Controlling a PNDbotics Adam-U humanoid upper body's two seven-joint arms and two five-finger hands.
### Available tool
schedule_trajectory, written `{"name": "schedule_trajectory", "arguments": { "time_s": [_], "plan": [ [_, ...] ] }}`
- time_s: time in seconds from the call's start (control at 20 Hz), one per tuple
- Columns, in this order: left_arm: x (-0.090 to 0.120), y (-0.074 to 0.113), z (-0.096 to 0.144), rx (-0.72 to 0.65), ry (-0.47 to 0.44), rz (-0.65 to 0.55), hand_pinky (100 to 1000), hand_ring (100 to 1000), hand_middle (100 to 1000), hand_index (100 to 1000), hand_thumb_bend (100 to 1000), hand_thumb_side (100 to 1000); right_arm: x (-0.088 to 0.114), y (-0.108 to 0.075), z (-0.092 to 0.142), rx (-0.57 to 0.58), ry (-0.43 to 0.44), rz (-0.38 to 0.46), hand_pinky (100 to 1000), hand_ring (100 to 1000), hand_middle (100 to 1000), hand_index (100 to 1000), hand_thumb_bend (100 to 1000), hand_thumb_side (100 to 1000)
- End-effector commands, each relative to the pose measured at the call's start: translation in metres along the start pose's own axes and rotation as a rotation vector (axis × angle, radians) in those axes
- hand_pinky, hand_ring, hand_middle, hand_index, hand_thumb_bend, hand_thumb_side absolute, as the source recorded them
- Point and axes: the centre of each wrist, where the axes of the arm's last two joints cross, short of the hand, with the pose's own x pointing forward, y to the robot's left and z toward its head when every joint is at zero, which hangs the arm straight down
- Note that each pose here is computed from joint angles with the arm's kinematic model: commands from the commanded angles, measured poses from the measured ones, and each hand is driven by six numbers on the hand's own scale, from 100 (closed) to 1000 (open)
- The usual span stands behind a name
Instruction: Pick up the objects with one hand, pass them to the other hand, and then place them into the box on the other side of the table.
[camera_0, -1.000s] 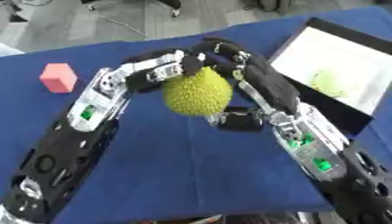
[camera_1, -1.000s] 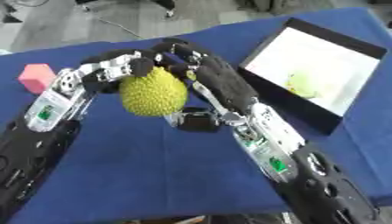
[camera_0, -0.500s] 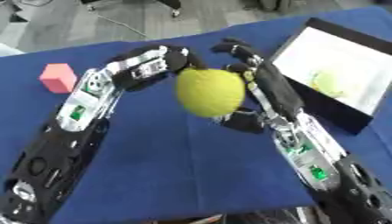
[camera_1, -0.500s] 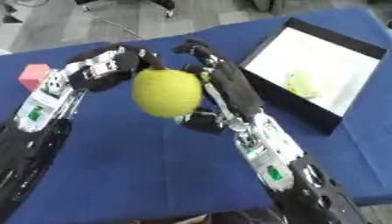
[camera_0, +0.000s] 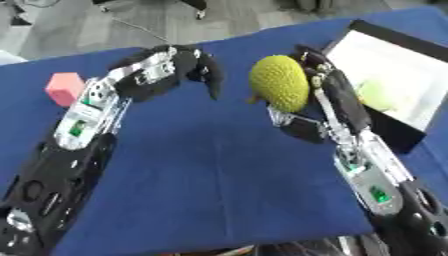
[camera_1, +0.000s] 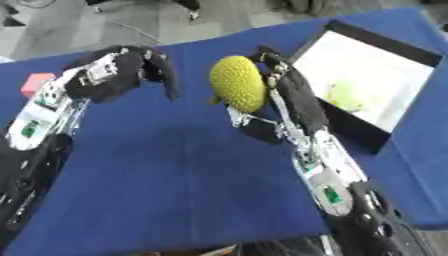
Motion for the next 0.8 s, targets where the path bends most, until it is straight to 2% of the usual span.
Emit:
{"name": "schedule_trajectory", "arguments": {
  "time_s": [0.05, 0.25, 0.45, 0.5, 0.55, 0.7, 0.8],
  "plan": [
    [0.008, 0.01, 0.01, 0.008, 0.003, -0.034, 668, 550, 565, 722, 100, 876, 0.001, -0.008, -0.005, -0.048, -0.005, 0.0, 777, 918, 713, 392, 100, 387],
    [0.008, 0.013, 0.018, 0.038, -0.001, -0.027, 668, 550, 565, 722, 100, 860, -0.003, -0.015, -0.006, -0.083, 0.016, 0.019, 778, 910, 712, 391, 100, 403],
    [0.009, 0.016, 0.034, 0.079, 0.007, -0.021, 668, 550, 565, 722, 100, 847, -0.02, -0.034, -0.006, -0.141, 0.078, 0.077, 776, 912, 726, 399, 100, 411],
    [0.009, 0.016, 0.04, 0.092, 0.01, -0.021, 670, 550, 565, 722, 100, 842, -0.028, -0.041, -0.005, -0.158, 0.11, 0.1, 772, 922, 745, 416, 100, 261],
    [0.009, 0.016, 0.046, 0.108, 0.014, -0.021, 668, 550, 565, 722, 100, 838, -0.038, -0.048, -0.004, -0.173, 0.155, 0.121, 770, 926, 748, 422, 100, 407],
    [0.009, 0.015, 0.068, 0.157, 0.028, -0.022, 668, 550, 564, 722, 100, 830, -0.073, -0.066, 0.002, -0.208, 0.321, 0.17, 761, 942, 763, 455, 100, 366],
    [0.008, 0.012, 0.085, 0.195, 0.044, -0.02, 669, 550, 564, 722, 100, 828, -0.103, -0.08, 0.008, -0.227, 0.454, 0.236, 759, 944, 764, 475, 100, 354]
  ]
}}
